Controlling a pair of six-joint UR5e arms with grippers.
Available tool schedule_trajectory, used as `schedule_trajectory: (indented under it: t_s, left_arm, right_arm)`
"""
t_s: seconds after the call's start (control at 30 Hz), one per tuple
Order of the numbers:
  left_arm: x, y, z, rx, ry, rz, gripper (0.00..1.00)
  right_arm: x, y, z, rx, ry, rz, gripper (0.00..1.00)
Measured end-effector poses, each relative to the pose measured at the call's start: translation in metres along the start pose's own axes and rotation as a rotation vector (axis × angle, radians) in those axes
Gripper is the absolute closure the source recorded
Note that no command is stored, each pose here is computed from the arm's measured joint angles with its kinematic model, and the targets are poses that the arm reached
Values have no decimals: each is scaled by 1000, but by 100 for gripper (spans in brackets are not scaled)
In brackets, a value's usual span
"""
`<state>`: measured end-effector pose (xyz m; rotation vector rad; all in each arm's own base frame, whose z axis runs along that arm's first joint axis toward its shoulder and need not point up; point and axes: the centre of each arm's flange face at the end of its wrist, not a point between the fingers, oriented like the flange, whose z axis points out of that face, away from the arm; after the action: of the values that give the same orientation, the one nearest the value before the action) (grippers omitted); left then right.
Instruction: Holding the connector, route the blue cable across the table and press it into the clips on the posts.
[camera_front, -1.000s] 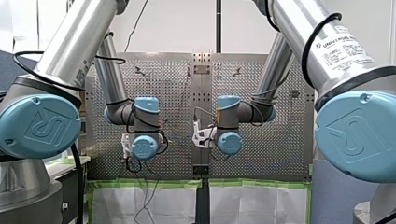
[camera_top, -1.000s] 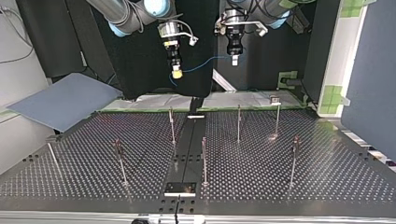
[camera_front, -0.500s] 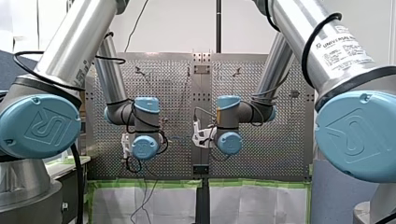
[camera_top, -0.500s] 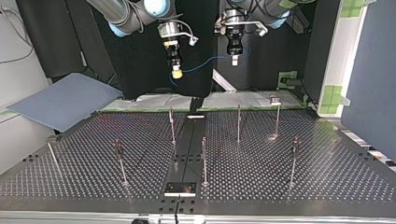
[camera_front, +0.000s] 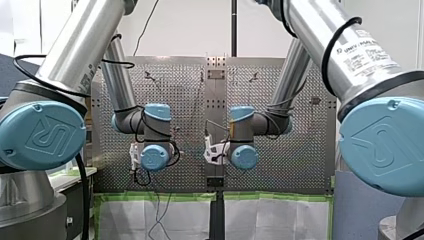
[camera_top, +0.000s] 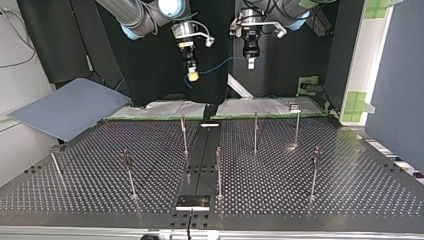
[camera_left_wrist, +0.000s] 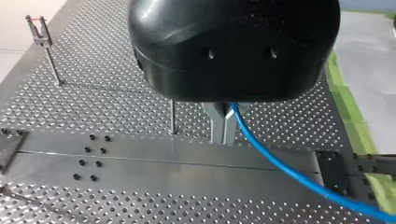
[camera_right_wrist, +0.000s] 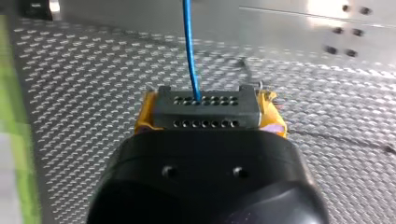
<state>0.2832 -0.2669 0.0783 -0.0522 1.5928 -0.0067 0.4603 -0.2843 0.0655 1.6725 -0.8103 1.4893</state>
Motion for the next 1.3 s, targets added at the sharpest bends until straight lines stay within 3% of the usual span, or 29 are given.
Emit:
schedule_trajectory:
  t_s: [0.1,0.27,0.57,0.77,0.87,1.3]
  left_arm:
    - [0,0,0,0,4,3,100]
    - [0,0,-1,0,5,4,100]
    - [2,0,-3,0,13,13,100]
    - [21,-3,-22,-2,77,110,100]
    - [24,-6,-32,0,87,138,100]
    - [25,-9,-39,3,90,151,100]
  right_arm:
    - [-15,-1,-4,5,-42,-12,100]
    - [-23,-2,-6,8,-62,-18,100]
    - [-24,-2,-6,8,-64,-18,100]
    - [-24,-2,-6,8,-64,-18,100]
    - [-24,-2,-6,8,-64,-18,100]
    - [-24,-2,-6,8,-64,-18,100]
